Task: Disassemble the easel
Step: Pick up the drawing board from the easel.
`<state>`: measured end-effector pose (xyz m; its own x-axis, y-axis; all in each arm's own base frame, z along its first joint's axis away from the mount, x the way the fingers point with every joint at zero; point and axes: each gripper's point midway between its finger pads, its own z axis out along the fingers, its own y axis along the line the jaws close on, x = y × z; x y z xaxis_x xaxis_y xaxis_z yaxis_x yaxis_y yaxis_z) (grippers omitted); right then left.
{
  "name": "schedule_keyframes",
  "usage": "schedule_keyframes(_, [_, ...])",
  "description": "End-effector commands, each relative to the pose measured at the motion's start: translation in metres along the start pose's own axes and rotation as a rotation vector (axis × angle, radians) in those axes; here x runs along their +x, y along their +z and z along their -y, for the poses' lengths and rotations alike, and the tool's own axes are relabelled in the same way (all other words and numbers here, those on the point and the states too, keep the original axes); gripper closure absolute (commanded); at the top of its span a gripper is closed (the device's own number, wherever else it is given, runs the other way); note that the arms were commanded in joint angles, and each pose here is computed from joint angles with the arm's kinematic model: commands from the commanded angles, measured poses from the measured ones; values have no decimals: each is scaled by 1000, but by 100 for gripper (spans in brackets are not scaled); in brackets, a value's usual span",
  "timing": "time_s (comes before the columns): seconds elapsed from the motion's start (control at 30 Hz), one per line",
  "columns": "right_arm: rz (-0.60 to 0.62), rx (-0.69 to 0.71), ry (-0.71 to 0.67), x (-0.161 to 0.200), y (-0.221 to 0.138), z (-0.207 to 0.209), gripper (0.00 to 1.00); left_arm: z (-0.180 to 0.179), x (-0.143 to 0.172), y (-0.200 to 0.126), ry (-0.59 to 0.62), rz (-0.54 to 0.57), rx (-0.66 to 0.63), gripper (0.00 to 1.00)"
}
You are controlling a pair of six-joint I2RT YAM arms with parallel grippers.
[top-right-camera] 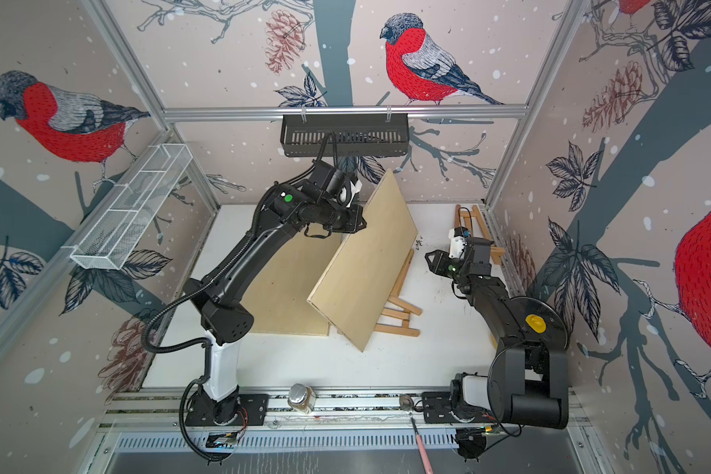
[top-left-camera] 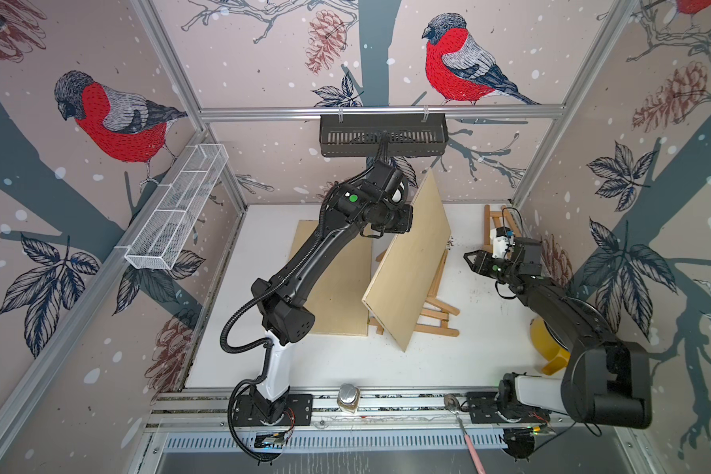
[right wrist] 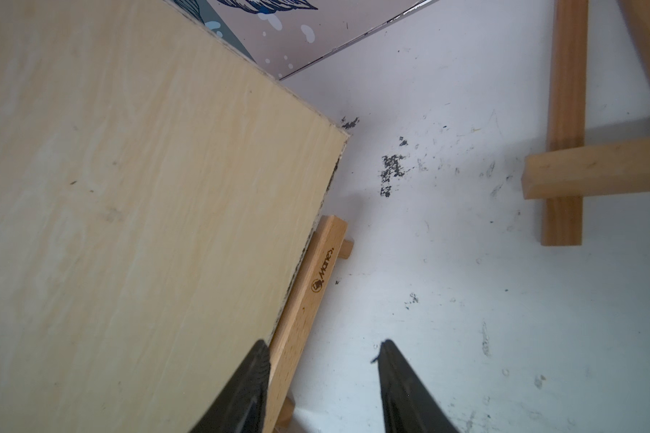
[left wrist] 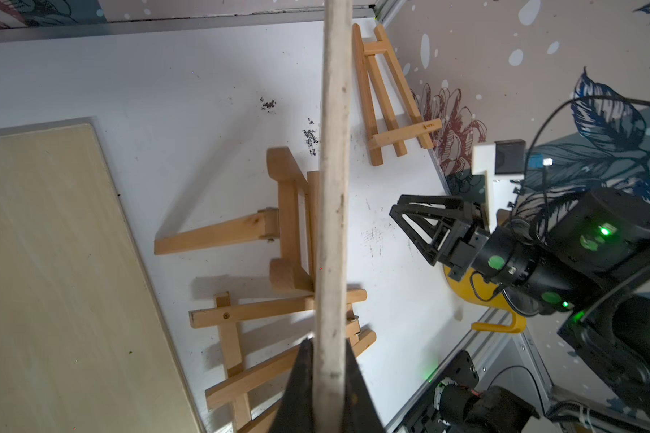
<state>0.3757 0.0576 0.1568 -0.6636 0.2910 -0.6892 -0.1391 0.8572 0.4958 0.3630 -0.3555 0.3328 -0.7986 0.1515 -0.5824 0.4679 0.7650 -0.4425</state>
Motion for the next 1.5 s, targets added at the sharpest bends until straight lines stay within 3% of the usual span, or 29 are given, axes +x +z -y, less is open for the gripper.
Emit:
schedule_keyframes(0.0, [32,-11,-38,-9,-2,-6,51,35,-34,-38,61,150,168,100])
schedule_keyframes(0.17, [45,-14,-48,-11,-5,-9,51,35,-45,-82,67,233,228,100])
schedule_keyframes(0.33, [46,-21,-51,-11,-6,-11,51,9,-48,-139,34,336,214,100])
schedule_keyframes(0.7, [36,-38,-74,-13,-1,-26,52,-52,-16,-248,-51,501,244,100])
schedule_keyframes(0.9, [38,-35,-88,-14,-2,-31,52,-76,-1,-270,-80,533,266,100])
schedule_keyframes(1.07, [40,-35,-95,-15,-4,-33,52,-70,1,-274,-61,540,310,100])
schedule_keyframes(1.47, [32,-31,-110,-12,-5,-35,52,-102,-3,-294,-114,593,85,100])
